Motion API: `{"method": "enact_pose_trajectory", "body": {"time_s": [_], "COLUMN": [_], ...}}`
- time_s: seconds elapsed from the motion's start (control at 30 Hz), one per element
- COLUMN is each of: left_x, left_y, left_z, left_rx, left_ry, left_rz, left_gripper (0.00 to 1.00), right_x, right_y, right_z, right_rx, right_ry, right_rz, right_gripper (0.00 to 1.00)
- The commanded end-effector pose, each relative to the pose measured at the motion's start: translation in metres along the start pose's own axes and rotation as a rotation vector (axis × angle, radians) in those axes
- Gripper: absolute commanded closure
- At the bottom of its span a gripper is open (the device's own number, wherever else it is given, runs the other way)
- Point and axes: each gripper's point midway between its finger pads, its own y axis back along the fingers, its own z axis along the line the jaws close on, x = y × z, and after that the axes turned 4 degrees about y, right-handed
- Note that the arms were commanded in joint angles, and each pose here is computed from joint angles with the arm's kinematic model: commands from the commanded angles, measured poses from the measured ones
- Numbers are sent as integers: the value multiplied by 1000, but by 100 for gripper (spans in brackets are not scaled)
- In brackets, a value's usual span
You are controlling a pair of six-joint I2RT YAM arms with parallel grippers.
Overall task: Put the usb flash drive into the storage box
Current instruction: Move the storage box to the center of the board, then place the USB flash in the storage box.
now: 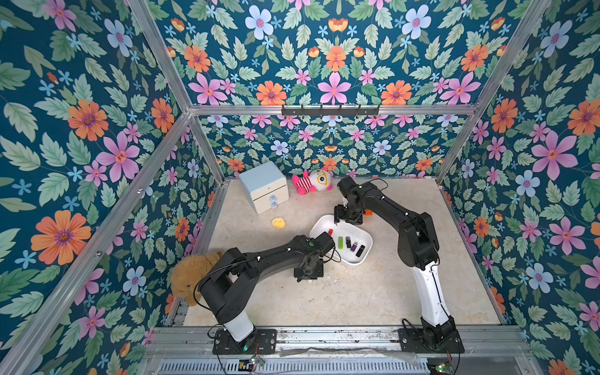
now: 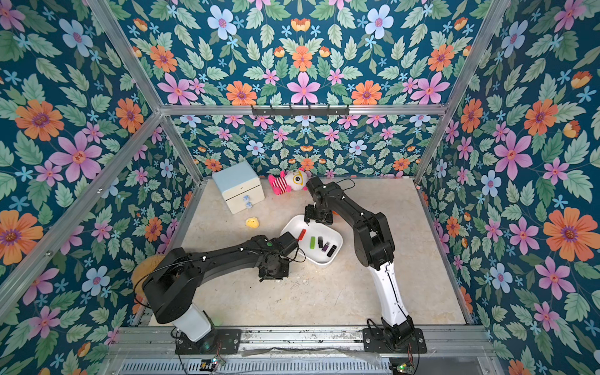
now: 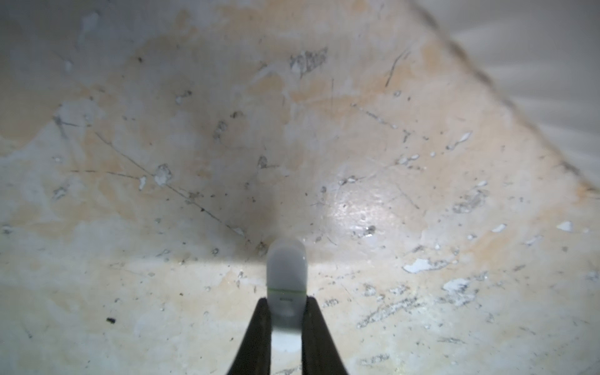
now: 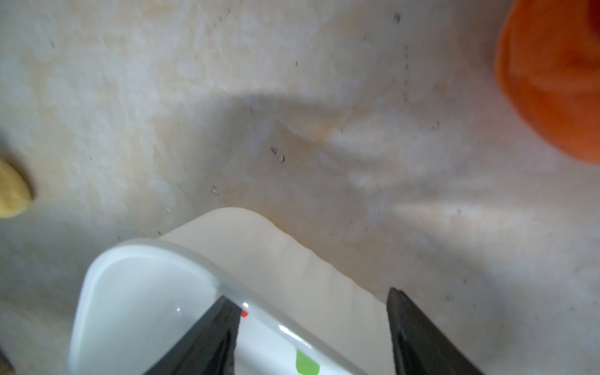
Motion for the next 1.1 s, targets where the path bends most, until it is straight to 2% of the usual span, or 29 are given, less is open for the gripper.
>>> {"method": "enact_pose_trajectory", "body": {"time_s": [0.0, 0.3, 0.6, 0.9, 1.07], "left_x": [-5, -13, -38, -83, -102], "left_y": [12, 48, 87, 76, 67], "left_z": [5, 2, -11, -49, -63], "left_rx": [-21, -15, -2, -14, -17], "left_ry": [-5, -20, -41, -160, -200], "left_rz": [-22, -47, -116, -163, -165], "left_gripper": [100, 100, 100, 100, 100], "right_x": [9, 38, 27, 36, 52], "right_y": [5, 14, 65, 95, 102], "right_z": [6, 11, -9, -89, -114], "right_rx": [-19, -39, 41, 47, 68], "right_ry": [-14, -35, -72, -291, -330], "right_rz": [-12, -13, -112, -169, -174], "right_gripper": [26, 25, 24, 23, 23]}}
